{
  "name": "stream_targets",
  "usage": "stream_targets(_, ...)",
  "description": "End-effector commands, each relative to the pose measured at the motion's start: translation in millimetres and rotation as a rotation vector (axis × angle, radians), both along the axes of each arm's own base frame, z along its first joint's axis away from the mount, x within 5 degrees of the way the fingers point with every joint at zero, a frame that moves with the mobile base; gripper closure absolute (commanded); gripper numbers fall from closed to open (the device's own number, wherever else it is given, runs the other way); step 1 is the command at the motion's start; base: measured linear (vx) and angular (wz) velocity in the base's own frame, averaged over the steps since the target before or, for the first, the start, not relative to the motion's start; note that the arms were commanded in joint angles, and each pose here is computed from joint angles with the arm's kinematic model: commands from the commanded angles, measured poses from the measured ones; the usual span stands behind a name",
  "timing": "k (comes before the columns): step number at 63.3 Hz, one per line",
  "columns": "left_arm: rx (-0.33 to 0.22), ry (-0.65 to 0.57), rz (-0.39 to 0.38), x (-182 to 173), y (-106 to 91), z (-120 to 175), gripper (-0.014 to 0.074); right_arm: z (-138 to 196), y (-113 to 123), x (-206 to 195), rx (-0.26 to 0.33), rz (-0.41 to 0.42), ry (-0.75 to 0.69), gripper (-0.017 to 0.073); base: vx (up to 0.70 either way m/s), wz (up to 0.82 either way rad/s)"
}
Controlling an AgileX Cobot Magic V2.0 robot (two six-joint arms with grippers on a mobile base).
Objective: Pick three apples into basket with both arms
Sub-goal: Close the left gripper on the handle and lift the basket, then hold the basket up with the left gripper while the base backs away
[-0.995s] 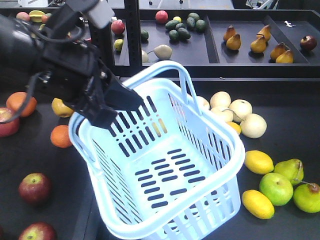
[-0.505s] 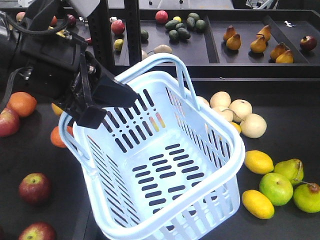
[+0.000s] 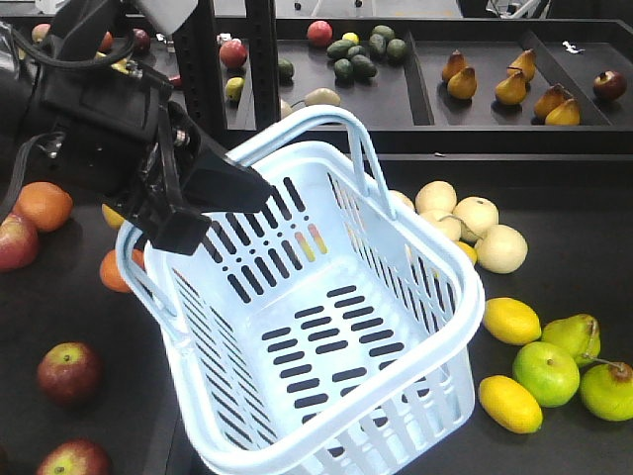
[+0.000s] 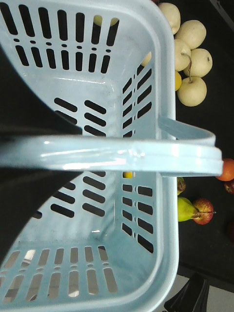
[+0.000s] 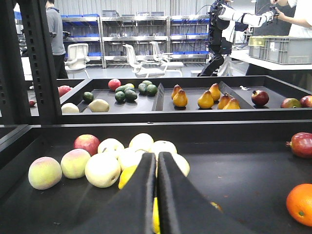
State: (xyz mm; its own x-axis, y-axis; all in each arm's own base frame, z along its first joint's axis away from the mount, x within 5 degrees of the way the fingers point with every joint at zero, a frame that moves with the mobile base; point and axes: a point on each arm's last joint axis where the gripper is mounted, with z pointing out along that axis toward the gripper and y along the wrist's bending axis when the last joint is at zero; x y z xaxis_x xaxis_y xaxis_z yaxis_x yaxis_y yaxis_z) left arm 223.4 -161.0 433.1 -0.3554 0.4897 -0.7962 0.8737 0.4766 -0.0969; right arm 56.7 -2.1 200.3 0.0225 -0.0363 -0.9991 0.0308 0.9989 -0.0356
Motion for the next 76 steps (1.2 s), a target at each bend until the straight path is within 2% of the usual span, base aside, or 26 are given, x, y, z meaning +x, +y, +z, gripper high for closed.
stream_targets(1, -0.109, -0.062, 0.022, -9.1, 0.8, 22.8, 0.0600, 2.3, 1.0, -0.7, -0.020, 0.008, -0.066, 0.0564, 0.00, 0.00)
stream_targets(39, -0.109, -0.062, 0.022, -9.1, 0.8, 22.8, 0.0600, 2.3, 1.0, -0.7, -0.020, 0.008, -0.066, 0.0564, -0.01, 0.03)
stream_targets(76, -0.109, -0.062, 0.022, -9.1, 0.8, 22.8, 0.0600, 2.3, 1.0, -0.7, -0.020, 0.008, -0.066, 0.0564, -0.11, 0.21)
